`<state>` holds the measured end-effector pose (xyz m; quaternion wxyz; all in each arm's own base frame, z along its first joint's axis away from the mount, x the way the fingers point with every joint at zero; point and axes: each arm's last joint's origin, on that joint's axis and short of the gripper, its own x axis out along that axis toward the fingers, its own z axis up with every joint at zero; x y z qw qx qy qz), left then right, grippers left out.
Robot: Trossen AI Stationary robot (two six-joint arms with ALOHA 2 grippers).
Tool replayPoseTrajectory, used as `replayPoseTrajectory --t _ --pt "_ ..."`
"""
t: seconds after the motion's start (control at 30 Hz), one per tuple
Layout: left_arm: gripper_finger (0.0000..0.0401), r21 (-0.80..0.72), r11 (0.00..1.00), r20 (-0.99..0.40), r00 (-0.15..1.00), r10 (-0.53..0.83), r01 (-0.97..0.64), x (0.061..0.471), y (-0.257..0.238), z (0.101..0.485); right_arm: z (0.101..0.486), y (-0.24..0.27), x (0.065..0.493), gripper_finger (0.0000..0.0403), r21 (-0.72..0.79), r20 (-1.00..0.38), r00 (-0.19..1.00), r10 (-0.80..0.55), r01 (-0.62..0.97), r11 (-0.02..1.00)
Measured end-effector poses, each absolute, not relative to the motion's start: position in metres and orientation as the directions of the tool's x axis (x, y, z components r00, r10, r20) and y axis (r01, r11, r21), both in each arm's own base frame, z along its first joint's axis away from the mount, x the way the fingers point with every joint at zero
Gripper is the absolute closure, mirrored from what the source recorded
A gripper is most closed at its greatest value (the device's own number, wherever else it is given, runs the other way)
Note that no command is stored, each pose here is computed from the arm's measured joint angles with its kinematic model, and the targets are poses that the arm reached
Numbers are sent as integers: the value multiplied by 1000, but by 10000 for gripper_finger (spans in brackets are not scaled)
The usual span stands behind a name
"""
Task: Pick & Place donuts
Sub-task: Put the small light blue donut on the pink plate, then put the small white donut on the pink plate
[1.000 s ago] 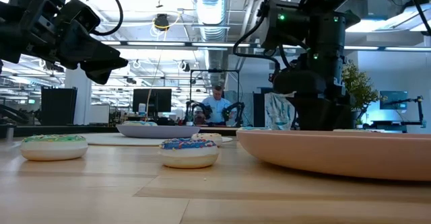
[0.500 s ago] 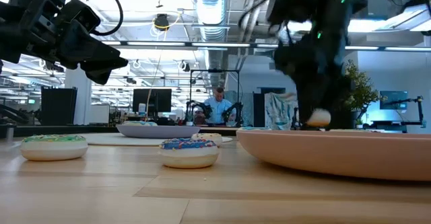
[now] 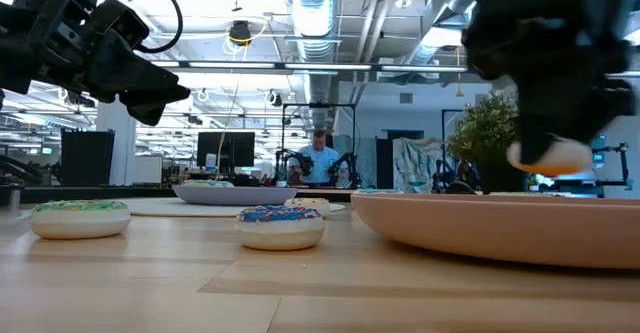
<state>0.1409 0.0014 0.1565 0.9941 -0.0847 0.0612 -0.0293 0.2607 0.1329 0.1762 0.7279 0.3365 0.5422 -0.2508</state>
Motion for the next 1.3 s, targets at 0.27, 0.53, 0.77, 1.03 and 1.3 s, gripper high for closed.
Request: replayPoseTrajectory --t 0.27,0.53,0.77,1.03,1.3 --pt "269 -181 981 -116 989 -91 69 141 1 157 152 152 263 214 193 -966 257 -7 742 642" --pt "269 -183 980 -116 989 -95 73 141 1 157 147 149 267 203 191 -966 257 -10 745 639" --pt "269 -183 980 -116 989 -95 73 141 1 157 147 147 268 150 189 -967 254 -10 747 637" --pt "269 -182 981 -116 989 -95 73 141 1 157 162 143 264 137 213 -961 278 2 732 647" --pt "269 -184 980 -135 986 -95 69 141 1 155 206 133 252 138 277 -905 426 -14 615 738"
